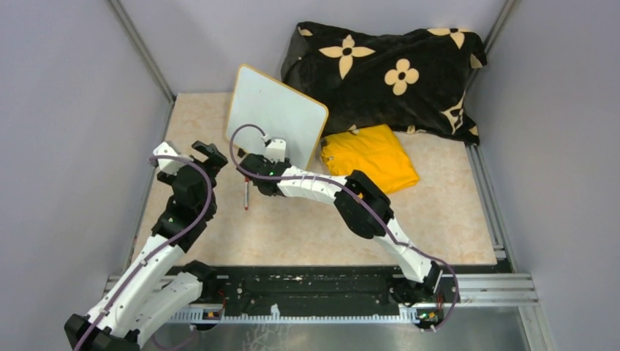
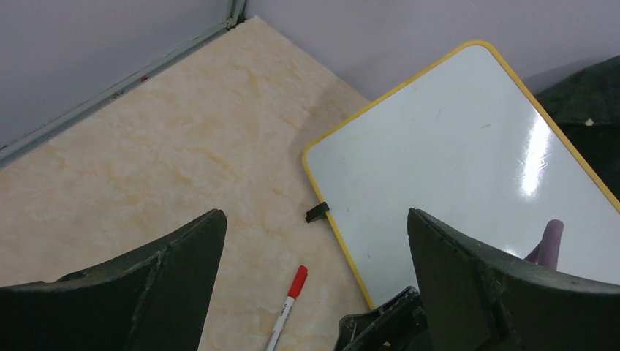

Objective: Write a sentence on the whiteboard
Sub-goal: Move the whiteboard stand to the center of the board.

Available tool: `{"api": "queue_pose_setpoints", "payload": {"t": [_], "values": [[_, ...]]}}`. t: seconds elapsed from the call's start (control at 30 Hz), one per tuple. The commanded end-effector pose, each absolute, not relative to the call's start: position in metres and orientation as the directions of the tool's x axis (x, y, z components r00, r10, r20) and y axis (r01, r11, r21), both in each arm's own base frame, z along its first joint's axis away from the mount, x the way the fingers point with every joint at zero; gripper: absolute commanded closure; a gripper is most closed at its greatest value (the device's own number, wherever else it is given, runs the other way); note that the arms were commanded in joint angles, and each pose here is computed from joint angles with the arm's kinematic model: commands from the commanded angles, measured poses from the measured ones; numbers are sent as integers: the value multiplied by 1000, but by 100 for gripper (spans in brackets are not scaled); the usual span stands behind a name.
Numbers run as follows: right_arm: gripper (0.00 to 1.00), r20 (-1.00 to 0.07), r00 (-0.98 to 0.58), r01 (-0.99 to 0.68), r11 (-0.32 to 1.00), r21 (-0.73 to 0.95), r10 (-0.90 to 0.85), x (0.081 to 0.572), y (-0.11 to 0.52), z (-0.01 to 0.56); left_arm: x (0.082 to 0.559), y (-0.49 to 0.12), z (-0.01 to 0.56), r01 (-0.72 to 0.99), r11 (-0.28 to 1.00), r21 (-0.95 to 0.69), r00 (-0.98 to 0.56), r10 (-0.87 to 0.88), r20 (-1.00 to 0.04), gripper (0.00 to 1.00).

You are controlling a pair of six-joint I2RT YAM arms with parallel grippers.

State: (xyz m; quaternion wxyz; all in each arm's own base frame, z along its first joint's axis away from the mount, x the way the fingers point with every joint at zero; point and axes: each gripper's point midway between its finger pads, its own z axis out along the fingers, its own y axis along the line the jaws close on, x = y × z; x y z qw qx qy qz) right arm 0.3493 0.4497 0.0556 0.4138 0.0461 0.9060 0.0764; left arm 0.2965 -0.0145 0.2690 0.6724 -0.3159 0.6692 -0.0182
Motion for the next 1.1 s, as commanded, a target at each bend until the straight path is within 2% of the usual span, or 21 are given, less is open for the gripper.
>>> {"api": "queue_pose_setpoints", "payload": {"t": [0.0,0.47,1.07], "values": [[45,-767,-609,64,977,203,199,366,453,67,287,-1,272,-436,749,-499,166,-478,-863,1],[51,-763,-605,138,974,183,229,382,447,52,284,1,274,-439,737,-514,181,-488,-854,1],[68,-768,-599,204,971,128,227,395,423,30,286,-1,272,-438,740,-510,172,-488,-856,1]]}}
